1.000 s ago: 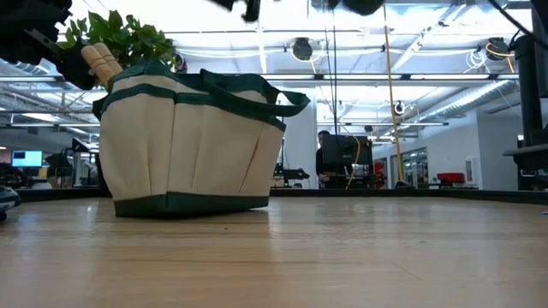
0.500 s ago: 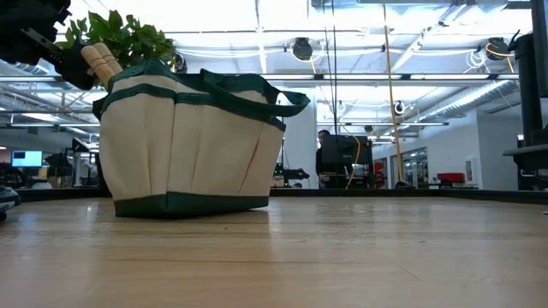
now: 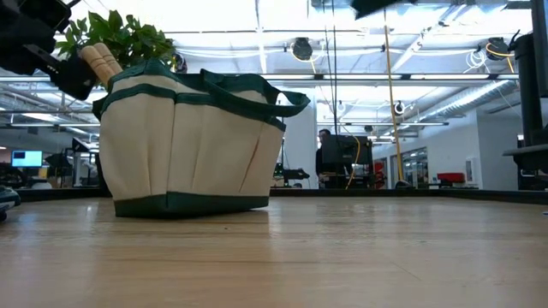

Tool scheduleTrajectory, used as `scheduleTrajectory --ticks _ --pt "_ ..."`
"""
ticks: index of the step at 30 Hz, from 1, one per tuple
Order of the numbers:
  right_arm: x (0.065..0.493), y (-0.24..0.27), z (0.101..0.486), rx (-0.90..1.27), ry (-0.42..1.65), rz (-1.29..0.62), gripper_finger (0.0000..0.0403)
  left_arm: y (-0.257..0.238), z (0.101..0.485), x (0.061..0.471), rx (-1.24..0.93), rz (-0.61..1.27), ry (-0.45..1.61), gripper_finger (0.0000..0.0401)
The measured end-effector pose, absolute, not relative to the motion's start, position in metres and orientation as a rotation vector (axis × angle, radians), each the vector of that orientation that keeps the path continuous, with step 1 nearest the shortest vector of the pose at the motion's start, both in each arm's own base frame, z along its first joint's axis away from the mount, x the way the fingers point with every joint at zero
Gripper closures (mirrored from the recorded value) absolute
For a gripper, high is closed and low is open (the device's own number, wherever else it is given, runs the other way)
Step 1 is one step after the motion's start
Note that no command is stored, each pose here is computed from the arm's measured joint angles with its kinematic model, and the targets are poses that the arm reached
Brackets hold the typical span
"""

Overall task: Pick & Place Garden tools in Gardening bag
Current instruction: Put the brown trowel into the brown bag

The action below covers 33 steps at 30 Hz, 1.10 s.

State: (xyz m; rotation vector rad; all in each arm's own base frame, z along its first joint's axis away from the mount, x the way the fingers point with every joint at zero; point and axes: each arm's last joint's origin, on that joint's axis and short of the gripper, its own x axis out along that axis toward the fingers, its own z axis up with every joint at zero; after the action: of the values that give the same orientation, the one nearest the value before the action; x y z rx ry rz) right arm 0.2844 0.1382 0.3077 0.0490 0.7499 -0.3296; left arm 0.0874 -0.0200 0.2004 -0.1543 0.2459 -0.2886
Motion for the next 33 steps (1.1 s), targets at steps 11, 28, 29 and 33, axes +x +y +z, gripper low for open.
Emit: scheduleTrajectory --ticks 11,28,29,33 --pt "0.248 0.139 0.288 0.447 1.239 -0.42 0.0229 -0.017 0.199 0.074 -0.126 -0.292 0.225 0.0093" --pt "0.202 0.157 0.23 0.54 1.681 -0.471 0.0229 -0.018 0.199 0.073 -0.125 -0.302 0.229 0.0093" --pt "0.199 0.158 0.229 0.514 1.703 -0.446 0.0229 -0.018 0.199 0.073 -0.125 -0.302 0.229 0.0093" --pt "0.191 0.159 0.223 0.373 1.767 -0.331 0.0229 -0.018 0.199 0.073 -0.126 -0.302 0.229 0.0093"
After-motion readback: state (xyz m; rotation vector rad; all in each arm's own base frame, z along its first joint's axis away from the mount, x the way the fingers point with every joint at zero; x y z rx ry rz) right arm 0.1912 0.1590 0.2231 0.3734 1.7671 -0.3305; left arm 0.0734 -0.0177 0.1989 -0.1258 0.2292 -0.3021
